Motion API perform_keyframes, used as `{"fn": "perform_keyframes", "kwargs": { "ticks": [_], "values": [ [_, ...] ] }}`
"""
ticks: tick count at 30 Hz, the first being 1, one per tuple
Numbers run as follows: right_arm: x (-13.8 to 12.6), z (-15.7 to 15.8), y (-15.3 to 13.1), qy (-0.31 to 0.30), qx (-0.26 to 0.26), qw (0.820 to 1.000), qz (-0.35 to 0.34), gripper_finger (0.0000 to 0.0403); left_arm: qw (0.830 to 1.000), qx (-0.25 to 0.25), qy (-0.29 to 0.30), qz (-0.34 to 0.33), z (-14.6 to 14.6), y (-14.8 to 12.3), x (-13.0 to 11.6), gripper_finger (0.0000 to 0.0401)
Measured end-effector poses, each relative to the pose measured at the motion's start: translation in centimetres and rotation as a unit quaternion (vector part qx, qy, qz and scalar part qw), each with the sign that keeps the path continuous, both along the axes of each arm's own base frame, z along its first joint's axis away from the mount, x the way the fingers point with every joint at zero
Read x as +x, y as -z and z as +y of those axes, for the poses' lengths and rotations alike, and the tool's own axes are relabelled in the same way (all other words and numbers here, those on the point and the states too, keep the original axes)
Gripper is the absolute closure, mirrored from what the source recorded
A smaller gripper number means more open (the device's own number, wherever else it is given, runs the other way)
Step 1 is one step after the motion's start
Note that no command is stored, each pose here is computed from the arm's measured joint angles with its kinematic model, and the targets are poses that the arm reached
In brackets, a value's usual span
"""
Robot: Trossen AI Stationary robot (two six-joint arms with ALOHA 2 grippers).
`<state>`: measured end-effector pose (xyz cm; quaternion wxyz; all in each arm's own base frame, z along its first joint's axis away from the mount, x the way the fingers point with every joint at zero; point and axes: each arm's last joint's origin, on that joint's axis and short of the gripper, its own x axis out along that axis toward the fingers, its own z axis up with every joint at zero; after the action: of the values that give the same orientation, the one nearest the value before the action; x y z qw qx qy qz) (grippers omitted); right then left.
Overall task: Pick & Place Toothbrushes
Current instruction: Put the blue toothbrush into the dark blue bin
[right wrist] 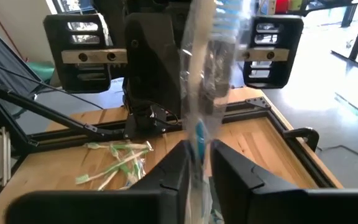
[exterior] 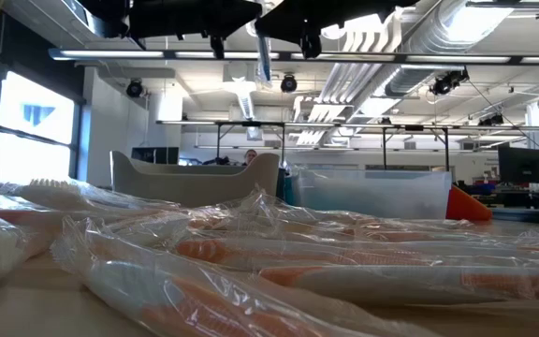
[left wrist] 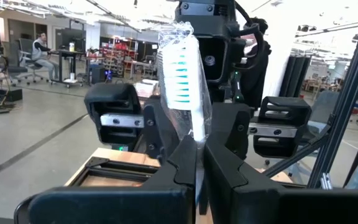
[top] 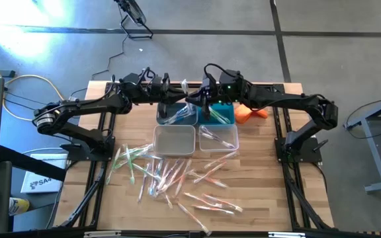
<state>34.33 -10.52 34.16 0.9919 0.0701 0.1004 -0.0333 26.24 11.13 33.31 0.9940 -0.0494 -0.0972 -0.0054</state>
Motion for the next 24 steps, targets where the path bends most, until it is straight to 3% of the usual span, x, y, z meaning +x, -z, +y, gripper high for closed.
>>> {"fn": "perform_keyframes", "kwargs": {
  "ticks": [9, 14, 24],
  "values": [
    [-0.3, 0.0, -0.1, 0.002, 0.005, 1.0, 0.005, 0.0233, 1.0, 0.0, 0.0, 0.0, 0.0, 0.0, 0.0, 0.0396],
    [-2.2, -0.5, -1.5, 0.017, 0.005, 1.0, 0.007, 0.0183, 1.0, 0.0, 0.0, 0.001, 0.0, 0.0, 0.0, 0.0396],
    [-7.6, -1.7, -4.1, 0.075, -0.005, 0.997, 0.036, 0.0163, 1.0, -0.011, -0.008, 0.015, 0.5, 0.2, -0.3, 0.0396]
  ]
}}
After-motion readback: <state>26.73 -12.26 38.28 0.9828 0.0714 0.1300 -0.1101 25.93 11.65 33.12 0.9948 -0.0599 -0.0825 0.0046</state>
